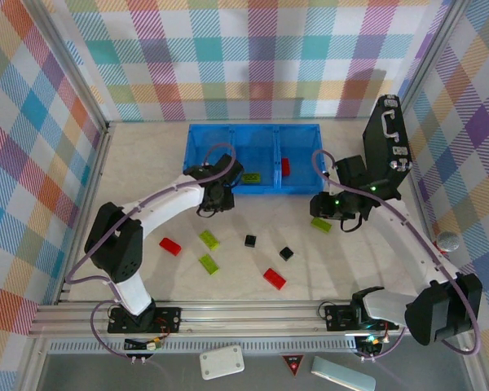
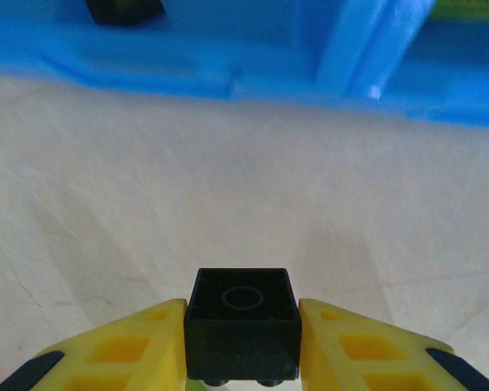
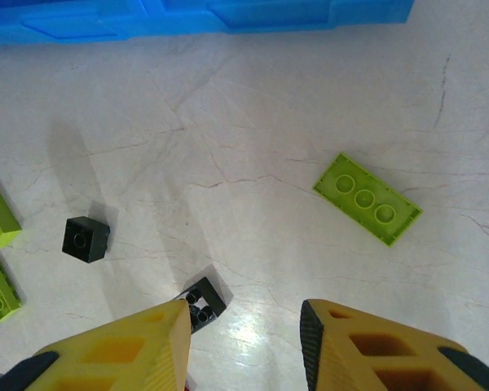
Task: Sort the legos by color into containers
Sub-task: Pick up the lego from the center of the table, then place the lego in the container.
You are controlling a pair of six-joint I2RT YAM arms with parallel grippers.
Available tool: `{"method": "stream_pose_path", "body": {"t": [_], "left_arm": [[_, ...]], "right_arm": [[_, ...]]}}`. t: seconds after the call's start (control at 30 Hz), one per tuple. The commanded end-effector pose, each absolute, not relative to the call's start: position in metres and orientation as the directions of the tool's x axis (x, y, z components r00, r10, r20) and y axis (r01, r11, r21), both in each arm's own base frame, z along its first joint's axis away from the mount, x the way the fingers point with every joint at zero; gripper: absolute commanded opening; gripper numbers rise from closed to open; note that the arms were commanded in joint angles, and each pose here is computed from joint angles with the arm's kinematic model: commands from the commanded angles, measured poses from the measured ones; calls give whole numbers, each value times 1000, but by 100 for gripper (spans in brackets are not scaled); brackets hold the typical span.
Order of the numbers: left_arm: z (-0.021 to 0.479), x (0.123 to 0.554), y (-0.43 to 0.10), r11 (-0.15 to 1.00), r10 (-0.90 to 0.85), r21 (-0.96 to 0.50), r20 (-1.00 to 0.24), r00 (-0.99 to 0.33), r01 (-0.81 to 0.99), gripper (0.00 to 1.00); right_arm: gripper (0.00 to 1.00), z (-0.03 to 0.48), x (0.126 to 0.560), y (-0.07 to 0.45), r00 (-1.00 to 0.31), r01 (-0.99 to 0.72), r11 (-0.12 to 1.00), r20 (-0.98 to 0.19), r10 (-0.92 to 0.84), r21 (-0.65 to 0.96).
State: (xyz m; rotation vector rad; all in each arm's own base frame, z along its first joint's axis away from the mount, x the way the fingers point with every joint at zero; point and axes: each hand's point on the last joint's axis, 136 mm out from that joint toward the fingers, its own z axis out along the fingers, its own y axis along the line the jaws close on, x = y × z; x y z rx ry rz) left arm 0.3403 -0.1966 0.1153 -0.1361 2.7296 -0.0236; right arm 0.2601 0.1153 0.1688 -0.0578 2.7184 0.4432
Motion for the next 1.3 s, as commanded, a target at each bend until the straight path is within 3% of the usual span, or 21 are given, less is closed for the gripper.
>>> {"method": "stream_pose_path", "body": {"t": [0.0,0.3,0.7,1.27], "left_arm": [[134,360,-182,998,-39,31,-435,-900,-58,36],[145,416,-166,1000,-13,9,-476,-879,-20,36],[117,485,-166,999,-9,-41,-460,-888,12,35],[74,521,-157,999,-41,-20,-391,-919,-36,36]], "right_arm": [[42,168,247,109,-934,-85,957,-356,20,277],[42,173,240,103,-934,-70,963,-356,28,259],[42,180,231,95,-930,-67,971,-367,23,230],[42,186,230,90,-927,-67,976,-375,17,209]]}}
